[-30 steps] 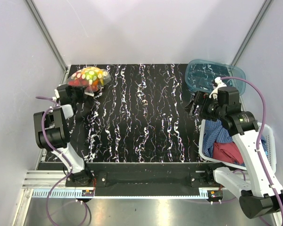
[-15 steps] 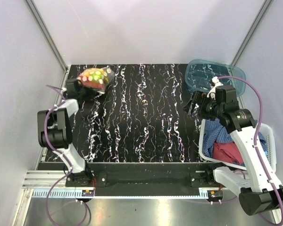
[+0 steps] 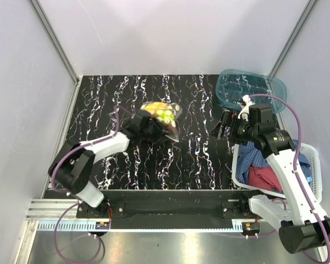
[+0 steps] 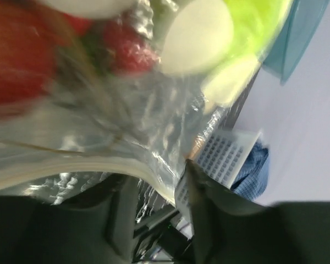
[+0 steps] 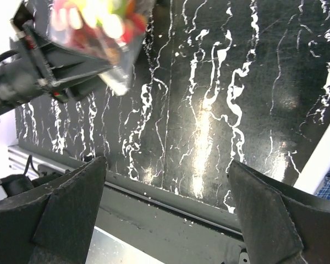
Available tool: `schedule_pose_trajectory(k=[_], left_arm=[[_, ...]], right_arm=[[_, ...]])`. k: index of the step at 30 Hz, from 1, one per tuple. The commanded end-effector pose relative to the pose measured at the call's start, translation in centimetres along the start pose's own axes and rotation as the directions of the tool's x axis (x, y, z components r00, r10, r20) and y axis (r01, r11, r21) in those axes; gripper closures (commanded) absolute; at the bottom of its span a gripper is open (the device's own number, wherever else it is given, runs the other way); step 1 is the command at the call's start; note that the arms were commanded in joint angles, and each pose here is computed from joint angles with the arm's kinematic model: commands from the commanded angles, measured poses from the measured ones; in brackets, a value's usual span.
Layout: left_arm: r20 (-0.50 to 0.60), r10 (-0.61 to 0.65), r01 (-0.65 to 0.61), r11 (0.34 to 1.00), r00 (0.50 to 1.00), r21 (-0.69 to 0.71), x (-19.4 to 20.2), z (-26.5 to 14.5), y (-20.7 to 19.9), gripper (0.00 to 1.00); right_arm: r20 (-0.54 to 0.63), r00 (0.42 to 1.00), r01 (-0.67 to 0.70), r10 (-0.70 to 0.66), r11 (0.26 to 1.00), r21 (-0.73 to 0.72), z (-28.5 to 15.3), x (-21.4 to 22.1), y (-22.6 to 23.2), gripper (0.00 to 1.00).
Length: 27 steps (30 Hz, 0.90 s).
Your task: Open the zip-top bag and remove the fake food
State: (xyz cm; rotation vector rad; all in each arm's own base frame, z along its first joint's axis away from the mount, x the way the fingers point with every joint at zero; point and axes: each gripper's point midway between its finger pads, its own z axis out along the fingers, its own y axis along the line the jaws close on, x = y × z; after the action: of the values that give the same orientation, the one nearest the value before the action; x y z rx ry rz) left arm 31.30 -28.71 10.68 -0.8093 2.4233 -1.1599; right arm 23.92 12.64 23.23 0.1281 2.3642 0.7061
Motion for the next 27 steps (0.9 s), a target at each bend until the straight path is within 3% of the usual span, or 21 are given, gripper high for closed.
schedule_pose_trajectory(k=[1, 3, 4, 5, 9, 12, 13, 17, 22, 27], left_arm=[[-0.075, 0.105, -0.096, 0.988, 0.992, 0.123, 2.6, 0.7, -5.8, 0.36], [-0.116, 0.193, -0.177, 0.975, 0.974, 0.133, 4.1, -0.4, -7.5, 0.29], [-0.129, 0.259, -0.247, 0.964, 0.957, 0.097, 4.4, -1.0, -6.6, 0.20], [-0.114, 0.303, -0.288, 0.949, 0.946, 0.127, 4.4, -2.7, -7.8, 0.20], [-0.036, 0.461, -0.458, 0.887, 0.887, 0.057, 1.4, -7.0, -6.2, 0.19], [0.060, 0.510, -0.504, 0.859, 0.858, -0.090, -3.6, -10.6, -2.6, 0.20], [0.117, 0.468, -0.453, 0.881, 0.876, -0.137, -6.5, -11.8, -1.2, 0.20], [0.236, 0.402, -0.361, 0.911, 0.885, -0.202, -12.0, -14.6, 2.0, 0.17], [0.183, 0.302, -0.265, 0.943, 0.936, -0.200, -15.5, -14.1, 5.4, 0.14], [0.064, 0.195, -0.186, 0.975, 0.979, -0.121, -14.5, -11.2, 7.1, 0.22]], right_arm=[[-0.003, 1.000, 0.027, -0.027, 0.999, -0.028, -0.3, 0.6, 0.3, 0.00], [-0.019, 1.000, 0.015, -0.015, 1.000, -0.015, 0.1, 0.9, 0.0, 0.00], [-0.029, 1.000, 0.008, -0.009, 1.000, -0.020, 0.2, 0.9, 0.0, 0.00], [-0.036, 0.999, 0.001, -0.002, 1.000, -0.027, 0.3, 1.1, 0.2, 0.00], [-0.050, 0.999, -0.004, 0.001, 0.999, -0.052, 0.3, 1.4, 0.6, 0.00], [-0.052, 0.999, -0.005, 0.001, 0.998, -0.065, 0.0, 1.5, 0.8, 0.00], [-0.053, 0.999, -0.010, 0.006, 0.998, -0.070, 0.0, 1.4, 0.9, 0.00], [-0.070, 0.997, -0.034, 0.027, 0.995, -0.098, 0.0, 1.6, 1.6, 0.01], [-0.069, 0.997, -0.037, 0.030, 0.994, -0.102, -0.2, 1.6, 1.7, 0.00], [-0.061, 0.997, -0.046, 0.041, 0.995, -0.089, -0.5, 1.7, 1.5, 0.00]])
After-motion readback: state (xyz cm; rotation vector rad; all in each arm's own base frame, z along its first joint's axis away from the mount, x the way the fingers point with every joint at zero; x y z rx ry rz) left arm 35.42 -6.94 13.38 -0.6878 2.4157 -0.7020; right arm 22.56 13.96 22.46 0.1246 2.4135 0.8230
